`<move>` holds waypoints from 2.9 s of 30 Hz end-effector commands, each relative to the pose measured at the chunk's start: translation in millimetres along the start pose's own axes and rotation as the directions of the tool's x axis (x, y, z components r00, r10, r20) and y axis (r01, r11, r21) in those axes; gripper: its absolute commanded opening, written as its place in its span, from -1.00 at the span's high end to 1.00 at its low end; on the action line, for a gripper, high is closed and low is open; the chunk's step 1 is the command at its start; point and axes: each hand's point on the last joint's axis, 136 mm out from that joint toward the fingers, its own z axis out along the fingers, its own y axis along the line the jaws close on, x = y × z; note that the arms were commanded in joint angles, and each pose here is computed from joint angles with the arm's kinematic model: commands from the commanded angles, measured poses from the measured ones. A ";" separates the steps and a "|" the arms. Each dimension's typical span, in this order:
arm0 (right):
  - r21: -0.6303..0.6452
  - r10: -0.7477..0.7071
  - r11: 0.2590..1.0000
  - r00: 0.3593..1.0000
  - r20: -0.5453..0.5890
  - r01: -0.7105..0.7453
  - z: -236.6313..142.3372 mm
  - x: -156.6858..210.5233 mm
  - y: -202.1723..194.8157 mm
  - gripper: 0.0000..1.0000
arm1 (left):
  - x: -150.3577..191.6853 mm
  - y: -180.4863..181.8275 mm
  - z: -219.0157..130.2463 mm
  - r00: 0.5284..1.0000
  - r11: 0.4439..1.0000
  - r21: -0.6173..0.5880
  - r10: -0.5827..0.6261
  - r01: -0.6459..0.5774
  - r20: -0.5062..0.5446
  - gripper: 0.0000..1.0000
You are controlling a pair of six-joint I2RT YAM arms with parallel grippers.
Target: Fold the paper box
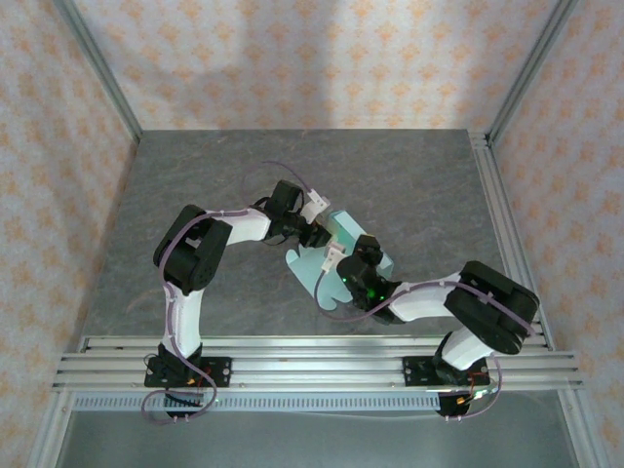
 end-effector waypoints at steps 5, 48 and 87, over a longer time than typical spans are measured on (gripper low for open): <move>-0.052 0.136 0.989 0.990 0.023 -0.135 -8.7 -11.6 -15.5 0.21 | -10.5 1.5 -0.7 1.000 0.999 -0.031 0.011 -0.010 0.012 0.21; -0.300 0.674 0.541 0.618 -0.405 -0.786 8.2 12.4 -59.1 -0.28 | -11.0 0.8 6.0 1.000 1.000 0.002 -0.004 0.004 0.008 0.19; -0.060 0.232 0.961 0.903 -0.361 -0.271 22.9 -1.6 -42.1 0.90 | -9.4 0.8 6.9 1.000 1.000 0.007 -0.007 0.007 0.007 0.20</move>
